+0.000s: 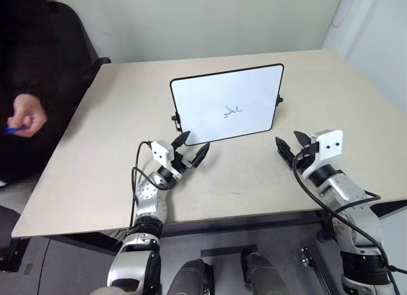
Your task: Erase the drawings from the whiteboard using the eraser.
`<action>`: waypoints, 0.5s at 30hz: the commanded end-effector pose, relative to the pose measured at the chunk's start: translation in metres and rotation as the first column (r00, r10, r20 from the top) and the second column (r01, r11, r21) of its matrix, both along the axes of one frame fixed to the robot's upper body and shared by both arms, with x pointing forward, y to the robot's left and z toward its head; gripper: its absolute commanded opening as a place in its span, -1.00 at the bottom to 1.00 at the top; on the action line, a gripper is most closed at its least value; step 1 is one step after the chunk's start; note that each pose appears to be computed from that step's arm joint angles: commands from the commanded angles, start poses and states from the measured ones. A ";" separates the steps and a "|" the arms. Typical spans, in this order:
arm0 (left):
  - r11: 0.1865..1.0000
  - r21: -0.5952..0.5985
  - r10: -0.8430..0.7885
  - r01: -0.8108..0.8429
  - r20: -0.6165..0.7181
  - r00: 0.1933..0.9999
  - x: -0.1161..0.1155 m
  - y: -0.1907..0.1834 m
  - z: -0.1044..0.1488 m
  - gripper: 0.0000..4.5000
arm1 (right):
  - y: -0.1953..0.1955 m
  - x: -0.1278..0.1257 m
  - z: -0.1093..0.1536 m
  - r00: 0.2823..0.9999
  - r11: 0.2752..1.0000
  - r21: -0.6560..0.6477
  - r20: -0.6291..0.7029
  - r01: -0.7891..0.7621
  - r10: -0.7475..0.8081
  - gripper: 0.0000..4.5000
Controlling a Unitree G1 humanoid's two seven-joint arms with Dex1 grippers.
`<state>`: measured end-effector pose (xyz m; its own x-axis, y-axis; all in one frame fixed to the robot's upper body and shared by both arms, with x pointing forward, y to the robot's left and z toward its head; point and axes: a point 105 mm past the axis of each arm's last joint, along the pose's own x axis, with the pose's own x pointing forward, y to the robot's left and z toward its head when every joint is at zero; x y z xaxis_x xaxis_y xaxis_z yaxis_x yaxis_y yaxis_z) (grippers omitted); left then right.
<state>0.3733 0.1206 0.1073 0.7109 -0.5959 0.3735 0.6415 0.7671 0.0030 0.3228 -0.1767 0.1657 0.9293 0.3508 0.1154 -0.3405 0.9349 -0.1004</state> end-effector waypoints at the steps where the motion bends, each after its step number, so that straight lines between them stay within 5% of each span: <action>1: 1.000 -0.021 -0.004 0.004 -0.012 1.000 -0.003 -0.003 -0.006 1.00 | 0.001 -0.007 0.016 0.998 1.000 0.002 0.053 -0.019 0.018 0.38; 15: 1.000 -0.024 -0.011 0.011 -0.012 1.000 -0.004 -0.005 -0.007 1.00 | 0.001 0.006 0.003 0.996 0.999 -0.054 -0.085 -0.004 -0.001 0.38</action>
